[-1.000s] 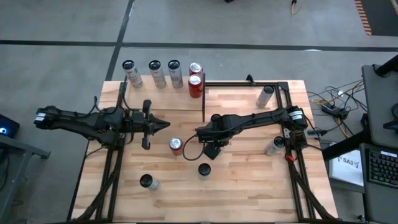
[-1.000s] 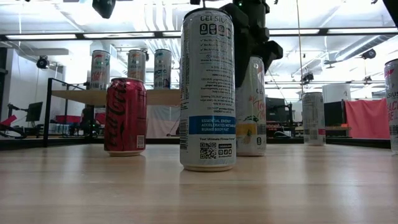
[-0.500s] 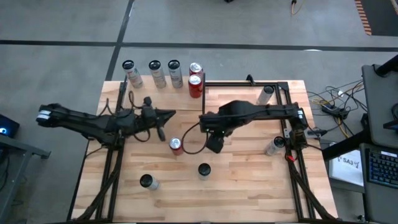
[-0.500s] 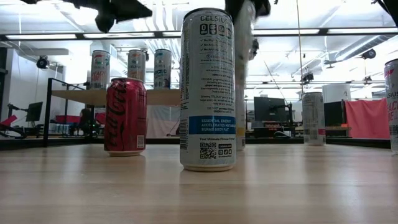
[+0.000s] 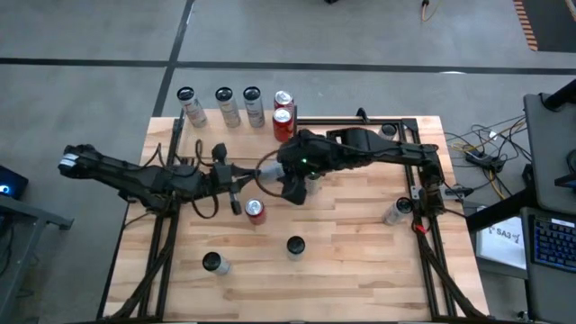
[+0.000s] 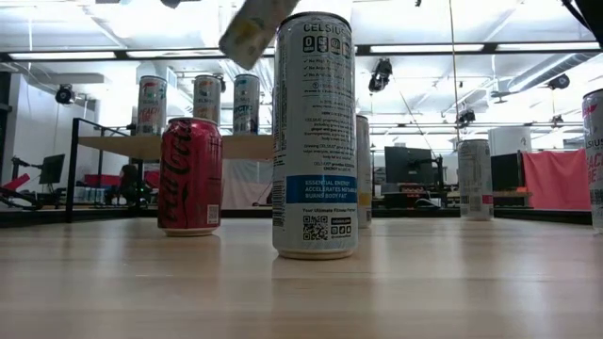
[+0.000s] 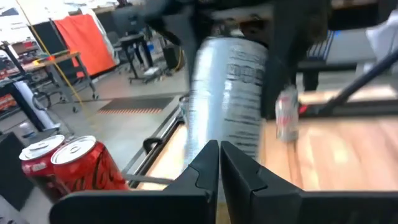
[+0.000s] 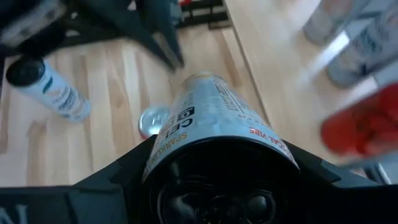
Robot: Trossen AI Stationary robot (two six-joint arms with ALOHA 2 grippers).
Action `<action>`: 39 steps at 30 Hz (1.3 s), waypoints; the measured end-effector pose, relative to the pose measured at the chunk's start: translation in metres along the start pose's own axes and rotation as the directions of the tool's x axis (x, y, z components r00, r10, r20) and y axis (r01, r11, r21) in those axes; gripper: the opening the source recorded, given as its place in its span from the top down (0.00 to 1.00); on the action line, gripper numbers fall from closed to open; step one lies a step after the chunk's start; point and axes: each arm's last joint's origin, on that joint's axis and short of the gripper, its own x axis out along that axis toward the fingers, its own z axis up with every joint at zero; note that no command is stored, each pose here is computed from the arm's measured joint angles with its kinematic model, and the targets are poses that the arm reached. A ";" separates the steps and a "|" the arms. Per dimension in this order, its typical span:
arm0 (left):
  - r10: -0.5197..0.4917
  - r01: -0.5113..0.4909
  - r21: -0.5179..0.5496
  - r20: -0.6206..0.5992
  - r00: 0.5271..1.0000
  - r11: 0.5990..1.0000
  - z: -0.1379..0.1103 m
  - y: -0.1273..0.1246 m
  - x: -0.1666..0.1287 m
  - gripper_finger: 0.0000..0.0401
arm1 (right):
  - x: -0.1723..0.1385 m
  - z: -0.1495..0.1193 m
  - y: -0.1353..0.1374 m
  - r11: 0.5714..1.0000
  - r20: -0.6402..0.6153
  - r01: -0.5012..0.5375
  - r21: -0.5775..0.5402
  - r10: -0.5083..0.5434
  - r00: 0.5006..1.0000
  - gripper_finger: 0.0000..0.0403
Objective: Place canned beverage on shelf
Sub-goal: Put the bottom white yellow soda can on the shelf aligned with the other white yellow soda can
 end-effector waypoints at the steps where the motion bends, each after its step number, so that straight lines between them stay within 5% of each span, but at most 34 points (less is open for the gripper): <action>1: 0.004 -0.004 0.017 -0.017 1.000 1.000 0.003 -0.001 0.001 1.00 | 0.002 0.002 -0.002 1.000 0.017 0.001 -0.008 -0.001 1.000 0.41; 8: 0.016 -0.009 0.070 -0.109 0.994 0.998 0.014 -0.004 0.006 0.98 | 0.015 0.010 -0.010 1.000 0.067 0.020 -0.024 -0.018 0.998 0.41; 14: 0.051 -0.035 0.110 -0.150 0.987 0.993 0.020 0.001 0.001 0.85 | 0.027 0.009 -0.013 0.999 0.045 0.028 -0.021 -0.027 0.999 0.41; 22: 0.061 -0.009 0.189 -0.275 0.960 0.982 0.005 -0.001 0.000 0.47 | 0.030 0.010 -0.015 0.999 0.051 0.028 0.022 -0.029 0.998 0.41; 29: 0.222 -0.129 0.304 -0.294 0.930 0.944 -0.002 -0.004 0.010 0.16 | 0.030 0.011 -0.017 0.999 0.059 0.035 0.028 -0.036 0.998 0.41; 39: 0.334 -0.212 0.359 -0.323 0.886 0.909 -0.018 -0.019 0.031 0.14 | 0.030 0.012 -0.016 0.999 0.076 0.028 0.032 -0.030 0.997 0.41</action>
